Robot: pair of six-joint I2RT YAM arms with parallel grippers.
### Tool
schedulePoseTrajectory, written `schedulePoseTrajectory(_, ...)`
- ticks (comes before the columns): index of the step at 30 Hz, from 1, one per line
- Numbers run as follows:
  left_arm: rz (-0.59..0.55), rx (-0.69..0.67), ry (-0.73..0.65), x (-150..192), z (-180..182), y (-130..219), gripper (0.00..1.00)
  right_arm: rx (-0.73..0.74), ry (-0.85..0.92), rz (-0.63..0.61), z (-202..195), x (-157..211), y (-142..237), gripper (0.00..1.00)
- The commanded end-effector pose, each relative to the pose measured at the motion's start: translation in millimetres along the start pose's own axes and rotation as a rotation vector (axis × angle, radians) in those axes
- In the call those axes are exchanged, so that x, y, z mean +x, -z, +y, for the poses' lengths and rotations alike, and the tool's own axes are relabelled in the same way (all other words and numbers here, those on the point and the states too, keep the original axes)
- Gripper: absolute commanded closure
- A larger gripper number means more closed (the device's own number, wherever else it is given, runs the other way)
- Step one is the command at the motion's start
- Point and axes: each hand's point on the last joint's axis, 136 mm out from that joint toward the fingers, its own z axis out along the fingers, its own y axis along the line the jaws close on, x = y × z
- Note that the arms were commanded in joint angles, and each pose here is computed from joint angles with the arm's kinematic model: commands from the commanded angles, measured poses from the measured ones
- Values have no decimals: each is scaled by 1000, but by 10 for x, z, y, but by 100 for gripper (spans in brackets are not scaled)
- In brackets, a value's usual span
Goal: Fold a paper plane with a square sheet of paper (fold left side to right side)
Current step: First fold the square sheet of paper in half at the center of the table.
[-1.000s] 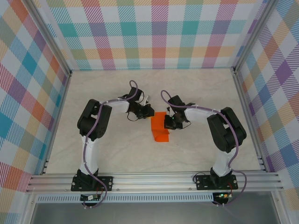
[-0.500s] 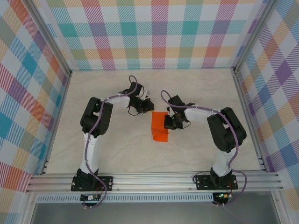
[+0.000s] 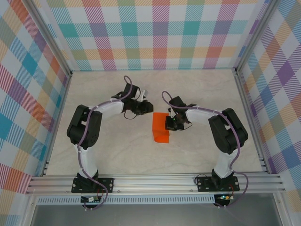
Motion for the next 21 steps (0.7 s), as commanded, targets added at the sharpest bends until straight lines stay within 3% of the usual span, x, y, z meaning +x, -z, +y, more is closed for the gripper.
schedulePoseTrajectory(1,67,34,18,242,-50,-196,78,182,-44,125,-444,394,-138,98)
schedulePoseTrajectory(6,122,17,42,408,61,-471,79,181,-44,120,-419,384,-137,98)
schedulePoseTrajectory(13,145,-52,57,549,256,-568,79,137,-37,88,-320,323,-84,98)
schedulePoseTrajectory(21,164,-85,76,702,385,-601,80,-109,-61,-69,39,-174,422,97)
